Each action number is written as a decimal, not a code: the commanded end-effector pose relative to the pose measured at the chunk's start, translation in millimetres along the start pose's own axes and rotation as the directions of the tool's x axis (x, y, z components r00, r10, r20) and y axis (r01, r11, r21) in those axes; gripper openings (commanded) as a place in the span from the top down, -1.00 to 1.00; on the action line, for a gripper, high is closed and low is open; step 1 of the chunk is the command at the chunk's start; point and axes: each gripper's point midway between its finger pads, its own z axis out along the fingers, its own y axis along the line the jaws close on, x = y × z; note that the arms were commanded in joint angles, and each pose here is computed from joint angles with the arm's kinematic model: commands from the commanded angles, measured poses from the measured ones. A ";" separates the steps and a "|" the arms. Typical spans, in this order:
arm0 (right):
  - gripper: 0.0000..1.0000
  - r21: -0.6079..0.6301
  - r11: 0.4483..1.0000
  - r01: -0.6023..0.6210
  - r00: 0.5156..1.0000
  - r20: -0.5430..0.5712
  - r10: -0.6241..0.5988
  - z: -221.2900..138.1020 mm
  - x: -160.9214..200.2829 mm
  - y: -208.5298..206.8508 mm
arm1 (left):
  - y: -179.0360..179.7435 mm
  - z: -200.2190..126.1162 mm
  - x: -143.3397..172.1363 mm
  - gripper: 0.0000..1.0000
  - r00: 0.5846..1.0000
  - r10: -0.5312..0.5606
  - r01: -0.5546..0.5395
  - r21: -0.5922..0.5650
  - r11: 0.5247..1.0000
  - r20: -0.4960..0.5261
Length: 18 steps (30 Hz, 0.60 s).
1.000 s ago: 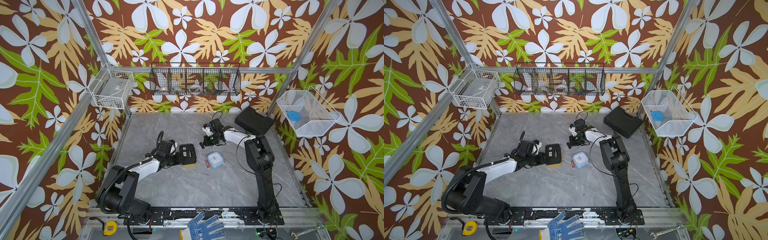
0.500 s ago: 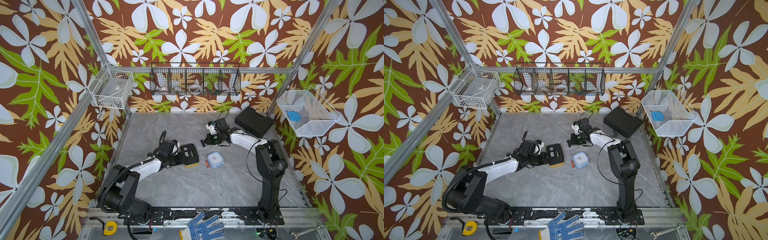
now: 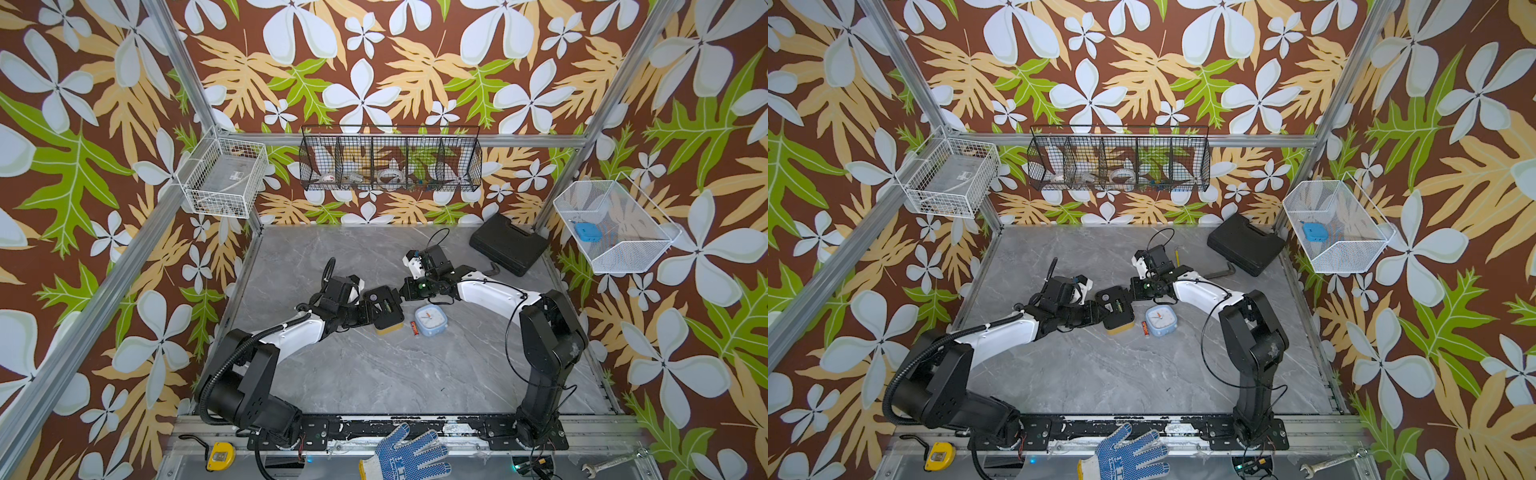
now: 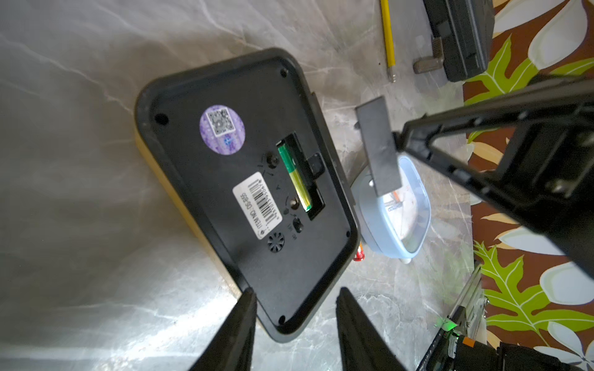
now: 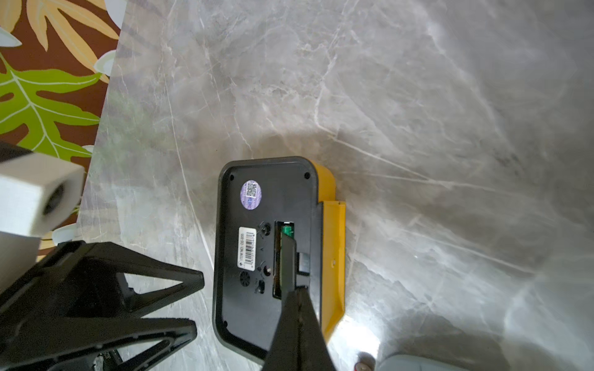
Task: Insert the battery into the alarm
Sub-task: Pick up the cover from the center of the board.
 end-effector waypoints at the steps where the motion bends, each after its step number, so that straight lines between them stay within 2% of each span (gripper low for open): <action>1: 1.00 0.039 0.999 0.014 1.000 0.009 -0.014 4.2 -2.3 -1.3 | -1.8 -6.6 -16.7 0.13 0.997 0.034 -0.033 -0.018 0.999 0.065; 7: 1.00 0.028 1.000 0.009 1.000 -0.027 -0.008 16.7 3.1 -0.5 | 13.3 -12.4 -31.4 0.13 0.994 0.004 0.003 -0.066 0.998 0.110; 18: 1.00 0.022 1.000 0.006 0.997 -0.073 -0.004 33.6 13.3 5.2 | 16.1 -7.3 -31.0 0.13 0.994 -0.018 0.023 -0.044 0.999 0.110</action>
